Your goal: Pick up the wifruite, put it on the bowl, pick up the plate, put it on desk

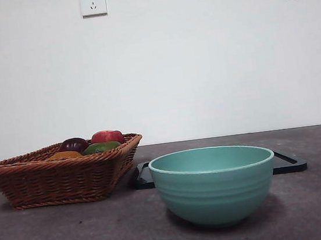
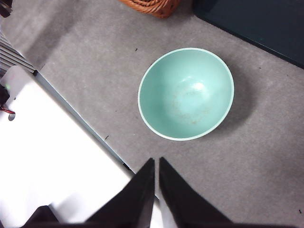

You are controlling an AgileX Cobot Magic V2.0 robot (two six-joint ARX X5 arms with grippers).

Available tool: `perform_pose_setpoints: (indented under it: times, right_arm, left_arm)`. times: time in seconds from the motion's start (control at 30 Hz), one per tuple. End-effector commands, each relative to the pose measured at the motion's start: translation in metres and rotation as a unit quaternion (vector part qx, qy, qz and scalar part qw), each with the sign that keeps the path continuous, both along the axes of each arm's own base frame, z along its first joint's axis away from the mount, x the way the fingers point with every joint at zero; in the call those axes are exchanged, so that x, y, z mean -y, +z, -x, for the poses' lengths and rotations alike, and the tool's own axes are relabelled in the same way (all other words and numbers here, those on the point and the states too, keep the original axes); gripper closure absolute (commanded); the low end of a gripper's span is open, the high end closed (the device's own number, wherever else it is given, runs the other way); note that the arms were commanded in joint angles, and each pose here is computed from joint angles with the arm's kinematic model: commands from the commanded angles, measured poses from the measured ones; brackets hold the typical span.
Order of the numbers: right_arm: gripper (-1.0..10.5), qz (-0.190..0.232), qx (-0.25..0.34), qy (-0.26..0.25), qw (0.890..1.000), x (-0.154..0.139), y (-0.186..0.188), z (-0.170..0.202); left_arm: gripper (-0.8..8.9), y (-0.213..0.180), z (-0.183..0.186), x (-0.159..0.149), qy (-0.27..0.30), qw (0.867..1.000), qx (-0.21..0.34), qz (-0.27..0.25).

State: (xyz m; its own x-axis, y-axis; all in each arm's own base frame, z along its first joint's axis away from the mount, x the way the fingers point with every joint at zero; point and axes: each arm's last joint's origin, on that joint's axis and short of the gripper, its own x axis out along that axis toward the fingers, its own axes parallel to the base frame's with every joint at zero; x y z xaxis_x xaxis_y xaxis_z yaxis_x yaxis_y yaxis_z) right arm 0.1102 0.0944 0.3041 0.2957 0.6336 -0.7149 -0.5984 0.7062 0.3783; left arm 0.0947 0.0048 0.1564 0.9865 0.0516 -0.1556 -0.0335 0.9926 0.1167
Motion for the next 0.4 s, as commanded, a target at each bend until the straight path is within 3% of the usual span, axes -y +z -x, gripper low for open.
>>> perform_pose_setpoints:
  times: [0.03,0.27,0.4]
  right_arm:
    - [9.4,-0.003,0.011,0.008,1.000,-0.0023,0.0040,-0.0009]
    - [9.4,-0.006,0.016,0.008,1.000,-0.0019,0.0050,-0.0005]
    - [9.4,-0.001,0.056,0.005,0.998,0.0072,0.0086,-0.0012]
  left_arm:
    - [8.04,-0.0075,-0.0007,-0.0003,0.002,1.000,-0.013,0.000]
    - [8.04,-0.0075,-0.0007,-0.0003,0.002,1.000,-0.013,0.000]
    - [8.04,-0.0075,-0.0007,-0.0003,0.002,1.000,-0.013,0.000]
